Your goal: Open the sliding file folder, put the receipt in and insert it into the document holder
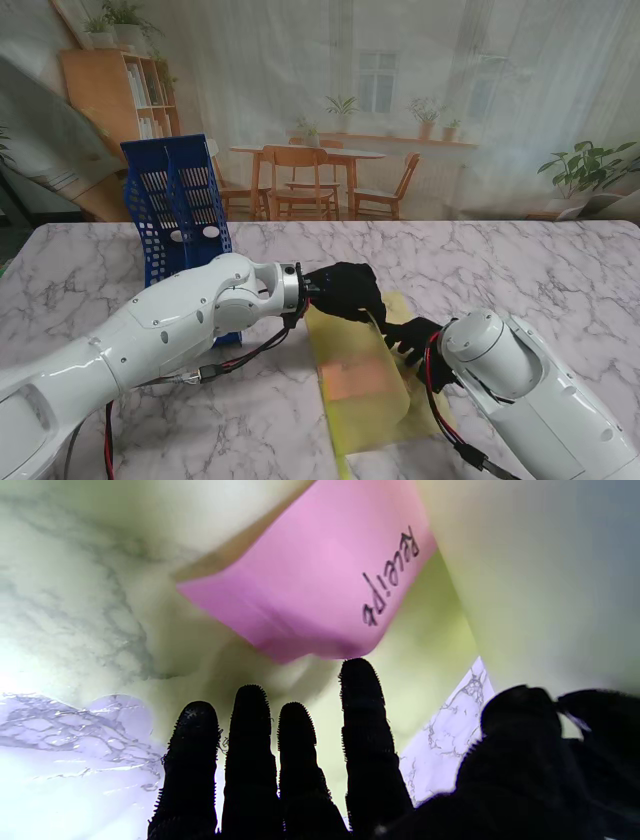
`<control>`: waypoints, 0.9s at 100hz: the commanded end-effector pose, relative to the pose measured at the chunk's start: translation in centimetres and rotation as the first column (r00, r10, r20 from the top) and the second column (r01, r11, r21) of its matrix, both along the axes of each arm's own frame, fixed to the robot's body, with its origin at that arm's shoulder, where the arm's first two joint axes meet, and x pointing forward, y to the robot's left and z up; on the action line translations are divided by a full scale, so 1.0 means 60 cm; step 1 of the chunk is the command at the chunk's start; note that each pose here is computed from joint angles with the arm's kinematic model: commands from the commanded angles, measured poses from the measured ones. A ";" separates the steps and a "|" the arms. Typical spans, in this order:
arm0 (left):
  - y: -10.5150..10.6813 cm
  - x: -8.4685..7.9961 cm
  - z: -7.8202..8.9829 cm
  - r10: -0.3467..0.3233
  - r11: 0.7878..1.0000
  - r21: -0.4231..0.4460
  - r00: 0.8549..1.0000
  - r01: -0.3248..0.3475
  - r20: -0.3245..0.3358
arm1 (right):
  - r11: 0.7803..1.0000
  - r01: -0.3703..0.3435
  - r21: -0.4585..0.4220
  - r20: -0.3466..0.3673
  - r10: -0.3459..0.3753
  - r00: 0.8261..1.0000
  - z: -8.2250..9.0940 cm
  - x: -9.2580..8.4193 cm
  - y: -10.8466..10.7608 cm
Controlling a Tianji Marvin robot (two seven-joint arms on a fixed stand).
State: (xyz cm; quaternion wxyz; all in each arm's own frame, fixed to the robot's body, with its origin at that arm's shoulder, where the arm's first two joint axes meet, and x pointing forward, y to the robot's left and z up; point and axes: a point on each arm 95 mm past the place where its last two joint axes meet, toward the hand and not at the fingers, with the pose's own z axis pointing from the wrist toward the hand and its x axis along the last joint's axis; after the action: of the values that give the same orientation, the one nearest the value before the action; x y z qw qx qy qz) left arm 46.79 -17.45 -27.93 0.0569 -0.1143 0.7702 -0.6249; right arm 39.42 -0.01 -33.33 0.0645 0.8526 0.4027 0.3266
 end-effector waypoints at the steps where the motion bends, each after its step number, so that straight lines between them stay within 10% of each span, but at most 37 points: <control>1: 0.000 0.000 -0.001 -0.002 1.000 0.016 1.000 0.002 0.000 | 1.000 -0.002 0.013 -0.023 0.002 1.000 -0.004 -0.006 0.000; 58: -0.002 -0.001 -0.001 -0.004 1.000 0.016 1.000 0.004 -0.003 | 0.981 0.061 0.184 -0.012 -0.060 0.998 -0.007 -0.002 0.022; 90: 0.000 -0.001 -0.002 -0.004 1.000 0.016 1.000 0.004 -0.002 | 0.975 0.052 0.215 0.132 -0.081 0.988 0.016 -0.009 0.006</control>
State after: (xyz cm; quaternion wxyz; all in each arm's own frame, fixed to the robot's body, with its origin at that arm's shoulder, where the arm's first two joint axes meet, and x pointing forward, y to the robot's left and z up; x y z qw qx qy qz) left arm 46.84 -17.46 -27.77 0.0572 -0.1141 0.7695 -0.6257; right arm 39.05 0.41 -33.38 0.0106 0.8499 0.3408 0.4018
